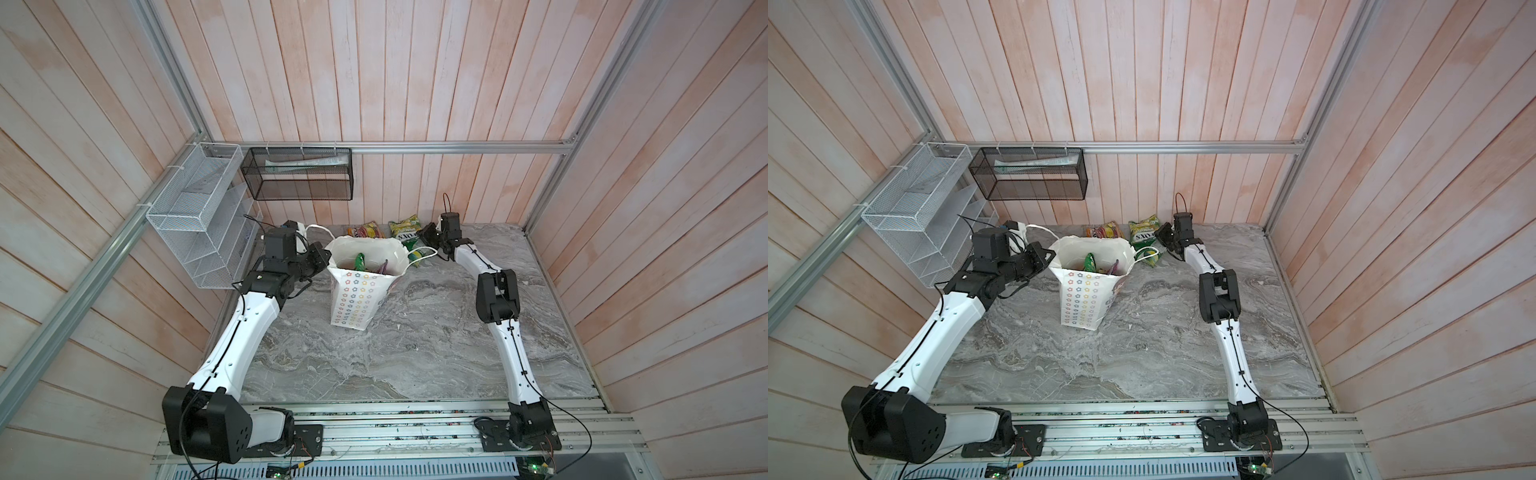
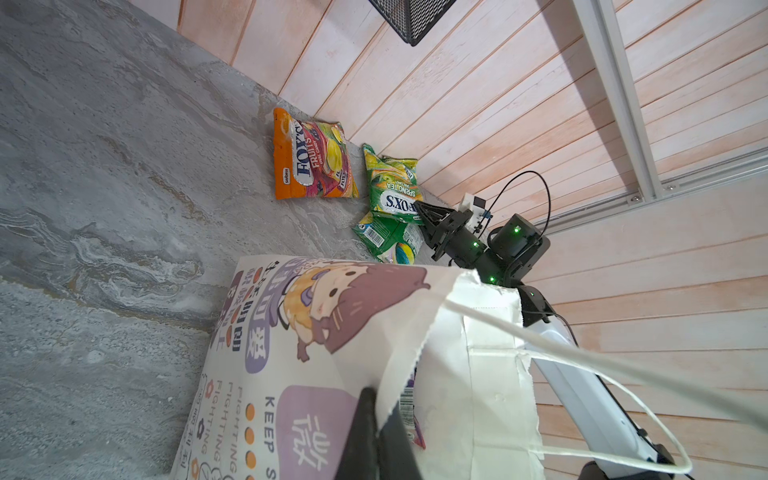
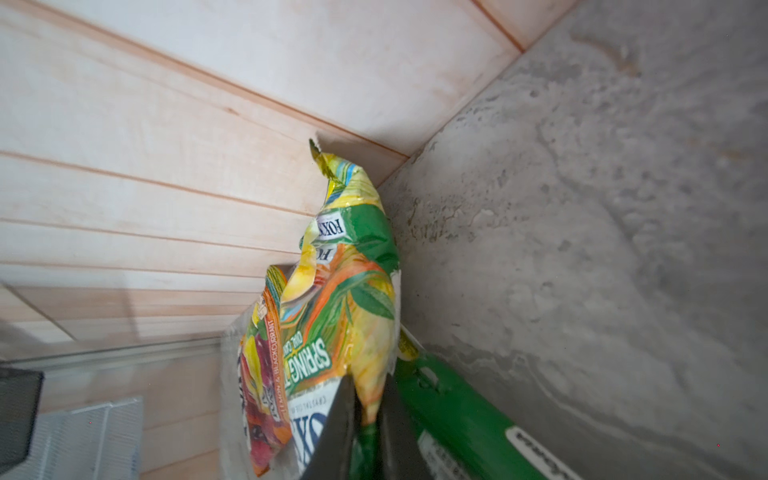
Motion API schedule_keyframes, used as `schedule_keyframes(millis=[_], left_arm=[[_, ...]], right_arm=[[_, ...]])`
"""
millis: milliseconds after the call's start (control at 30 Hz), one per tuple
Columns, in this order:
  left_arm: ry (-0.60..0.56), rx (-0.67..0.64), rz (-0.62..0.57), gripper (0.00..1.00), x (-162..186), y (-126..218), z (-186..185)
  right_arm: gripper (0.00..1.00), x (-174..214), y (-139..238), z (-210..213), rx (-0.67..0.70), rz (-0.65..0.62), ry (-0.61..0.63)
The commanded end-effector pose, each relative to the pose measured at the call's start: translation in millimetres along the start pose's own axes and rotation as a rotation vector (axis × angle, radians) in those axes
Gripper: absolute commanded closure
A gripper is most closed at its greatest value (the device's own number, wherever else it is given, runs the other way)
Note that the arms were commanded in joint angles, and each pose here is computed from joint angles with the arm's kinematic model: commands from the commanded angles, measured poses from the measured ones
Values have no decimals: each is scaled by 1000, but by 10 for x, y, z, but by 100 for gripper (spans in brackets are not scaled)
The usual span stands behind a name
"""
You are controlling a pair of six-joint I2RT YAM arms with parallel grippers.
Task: Place the snacks into the paper bag
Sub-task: 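Grasp the second Spring Tea bag by its end and lift it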
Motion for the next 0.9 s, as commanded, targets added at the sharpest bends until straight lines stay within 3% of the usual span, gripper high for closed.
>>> schedule_keyframes(millis=[0,500,667,867], left_arm=[[-41,102,-92,96,-132,174,-200],[-21,83,-105,96,-204,167,-116],[-11,84,-96,96,-201,150,-104],[-1,83,-78,96,-191,102,-77]], right_arm=[[100,-53,35,122,-38,-11,34],[100,-383,1465,1292,-197,-210,206],[100,-328,2057,1623,-278,-280,251],[100,-86,2857,2250,-339,-390,387]])
Point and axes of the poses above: each gripper's point midway between its finger pads, its own y axis back along the fingers, its own z axis along the line the jaws close on, x = y × z, the point moved 9 cm from there along y, back along the fingers, and after that the axes turned 9 degrees about y, right-handed, at the moved point
